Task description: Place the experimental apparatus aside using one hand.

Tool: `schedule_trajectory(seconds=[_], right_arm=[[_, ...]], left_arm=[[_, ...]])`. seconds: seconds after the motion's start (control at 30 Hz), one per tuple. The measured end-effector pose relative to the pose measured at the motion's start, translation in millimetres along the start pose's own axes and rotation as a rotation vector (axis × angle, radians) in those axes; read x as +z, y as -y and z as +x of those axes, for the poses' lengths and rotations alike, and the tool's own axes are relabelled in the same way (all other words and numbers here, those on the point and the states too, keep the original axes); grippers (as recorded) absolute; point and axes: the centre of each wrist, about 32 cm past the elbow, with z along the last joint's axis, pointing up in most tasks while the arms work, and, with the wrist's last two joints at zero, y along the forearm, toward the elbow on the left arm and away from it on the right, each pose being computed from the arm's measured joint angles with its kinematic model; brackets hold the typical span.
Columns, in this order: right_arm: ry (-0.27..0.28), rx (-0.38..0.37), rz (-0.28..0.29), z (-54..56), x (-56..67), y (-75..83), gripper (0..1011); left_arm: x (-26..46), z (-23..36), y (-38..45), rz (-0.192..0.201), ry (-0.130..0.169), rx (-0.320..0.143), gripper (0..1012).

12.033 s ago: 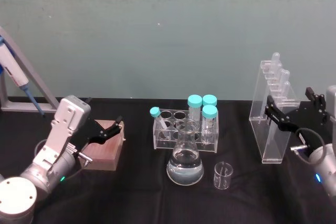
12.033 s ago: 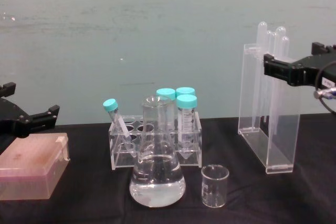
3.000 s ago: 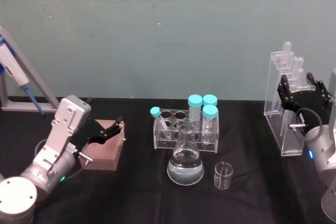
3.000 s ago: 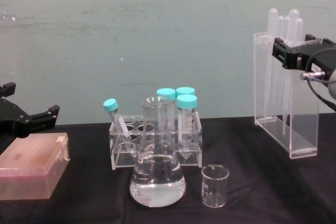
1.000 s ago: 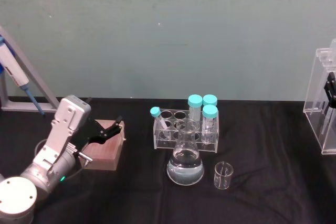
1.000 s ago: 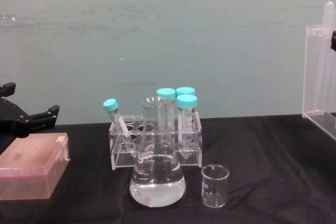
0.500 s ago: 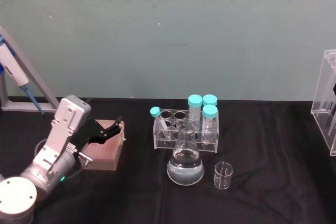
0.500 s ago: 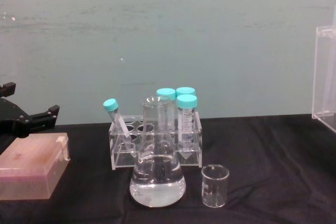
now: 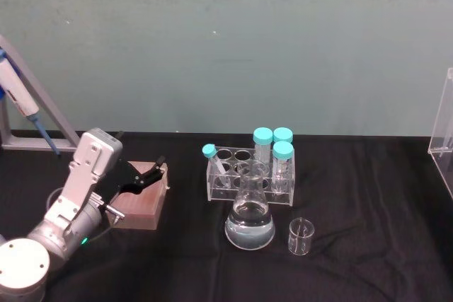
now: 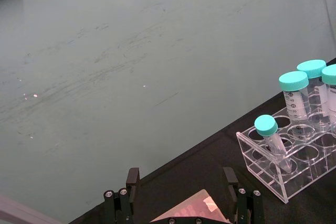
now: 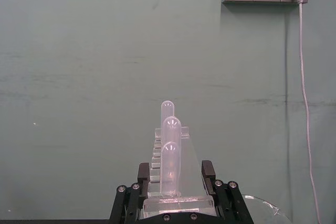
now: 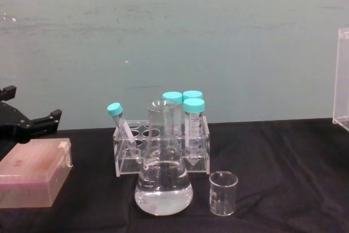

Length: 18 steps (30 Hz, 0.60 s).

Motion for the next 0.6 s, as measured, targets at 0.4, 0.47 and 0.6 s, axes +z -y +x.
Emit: schedule_trajectory(seconds=[0.4, 0.47, 0.6], right_arm=[[-0.014, 0.004, -0.008, 6.4, -4.0, -1.7, 612], [-0.017, 0.005, -0.010, 6.7, -4.9, -2.0, 612], [-0.022, 0.005, -0.015, 6.9, -6.3, -2.5, 613]], left_arm=[[0.0, 0.0, 0.0, 0.000, 0.000, 0.000, 1000], [0.0, 0.0, 0.0, 0.000, 0.000, 0.000, 1000], [0.0, 0.0, 0.0, 0.000, 0.000, 0.000, 1000]])
